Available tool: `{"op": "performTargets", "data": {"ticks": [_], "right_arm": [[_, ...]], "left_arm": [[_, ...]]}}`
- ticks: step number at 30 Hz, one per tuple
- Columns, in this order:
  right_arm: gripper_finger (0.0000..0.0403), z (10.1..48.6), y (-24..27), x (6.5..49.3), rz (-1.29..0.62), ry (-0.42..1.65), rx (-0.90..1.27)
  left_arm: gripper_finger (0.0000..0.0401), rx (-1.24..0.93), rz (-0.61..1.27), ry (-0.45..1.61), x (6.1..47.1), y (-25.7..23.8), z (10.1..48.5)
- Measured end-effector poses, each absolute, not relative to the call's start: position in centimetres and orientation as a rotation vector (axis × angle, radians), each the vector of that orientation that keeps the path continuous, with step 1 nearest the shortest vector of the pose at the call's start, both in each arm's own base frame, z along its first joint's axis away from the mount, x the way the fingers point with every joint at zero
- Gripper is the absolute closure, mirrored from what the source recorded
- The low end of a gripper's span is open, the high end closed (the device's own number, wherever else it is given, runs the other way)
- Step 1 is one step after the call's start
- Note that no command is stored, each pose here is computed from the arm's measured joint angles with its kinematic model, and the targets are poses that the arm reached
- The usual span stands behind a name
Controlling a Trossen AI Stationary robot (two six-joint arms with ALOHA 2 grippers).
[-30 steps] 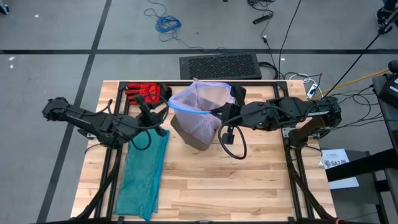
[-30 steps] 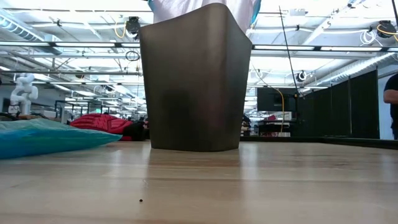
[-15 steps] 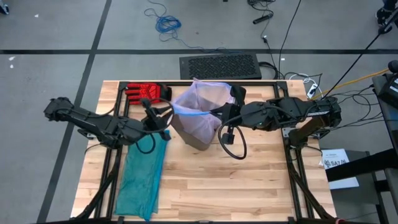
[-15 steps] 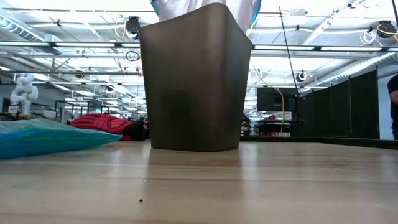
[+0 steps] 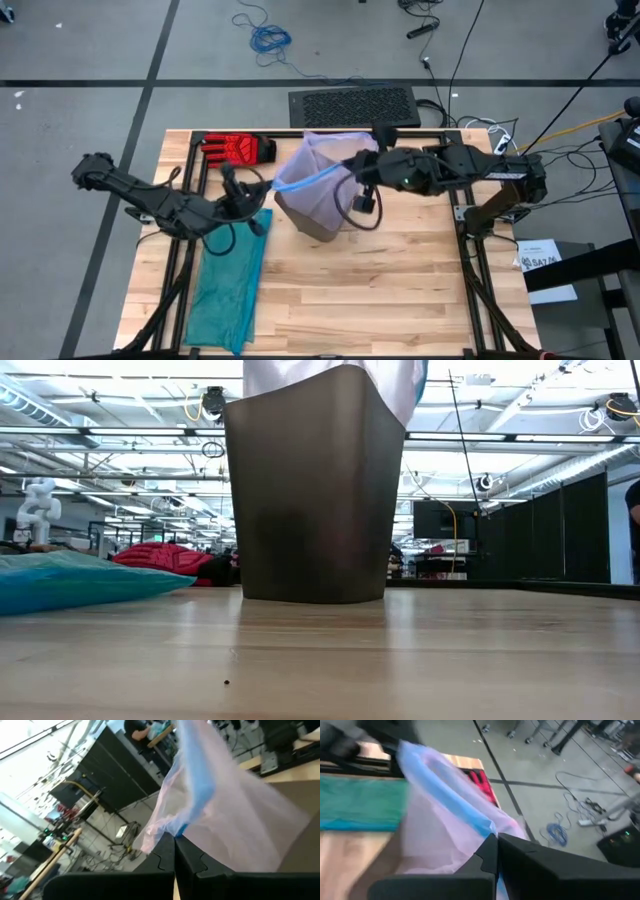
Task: Place trash/remove bag and relplace
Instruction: Remove the pink trash bag from the black trash bin
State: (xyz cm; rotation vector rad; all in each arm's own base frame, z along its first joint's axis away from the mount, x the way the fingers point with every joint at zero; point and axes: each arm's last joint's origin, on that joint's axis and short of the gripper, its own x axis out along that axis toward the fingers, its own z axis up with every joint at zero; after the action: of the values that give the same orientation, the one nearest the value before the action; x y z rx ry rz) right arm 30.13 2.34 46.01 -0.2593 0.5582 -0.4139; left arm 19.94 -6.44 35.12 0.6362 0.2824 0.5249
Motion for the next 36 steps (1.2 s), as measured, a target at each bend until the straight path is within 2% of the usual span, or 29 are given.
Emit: {"op": "performTargets", "data": {"ticks": [3, 9, 12, 16, 19, 24, 30, 36], "right_arm": [[0.0403, 45.3, 0.7, 30.4, -0.445, 0.59, -0.25], [0.0403, 42.5, -3.6, 31.7, -0.367, 0.639, -0.145], [0.0403, 41.7, -5.8, 32.3, -0.286, 0.603, -0.098], [0.0397, 42.6, -7.3, 32.4, -0.24, 0.506, -0.052], [0.0373, 44.4, -6.5, 32.1, -0.215, 0.453, -0.073], [0.0303, 46.7, -2.8, 31.7, -0.077, 0.397, -0.165], [0.0227, 48.2, 0.6, 30.6, -0.107, 0.421, -0.253], [0.0198, 48.2, 3.8, 29.7, -0.061, 0.466, -0.197]], "left_arm": [[0.04, 0.633, 0.501, 0.268, 19.6, -6.9, 35.3], [0.04, 0.636, 0.461, 0.259, 19.2, -7.6, 35.2], [0.0401, 0.637, 0.445, 0.254, 19.1, -7.9, 35.2], [0.0401, 0.591, 0.429, 0.234, 19.0, -8.3, 35.3], [0.0401, 0.56, 0.41, 0.221, 18.9, -8.5, 35.2], [0.0401, 0.554, 0.402, 0.214, 18.8, -8.6, 35.3], [0.0401, 0.526, 0.405, 0.205, 18.9, -8.6, 35.3], [0.0401, 0.491, 0.41, 0.191, 18.7, -8.5, 36.5]]}}
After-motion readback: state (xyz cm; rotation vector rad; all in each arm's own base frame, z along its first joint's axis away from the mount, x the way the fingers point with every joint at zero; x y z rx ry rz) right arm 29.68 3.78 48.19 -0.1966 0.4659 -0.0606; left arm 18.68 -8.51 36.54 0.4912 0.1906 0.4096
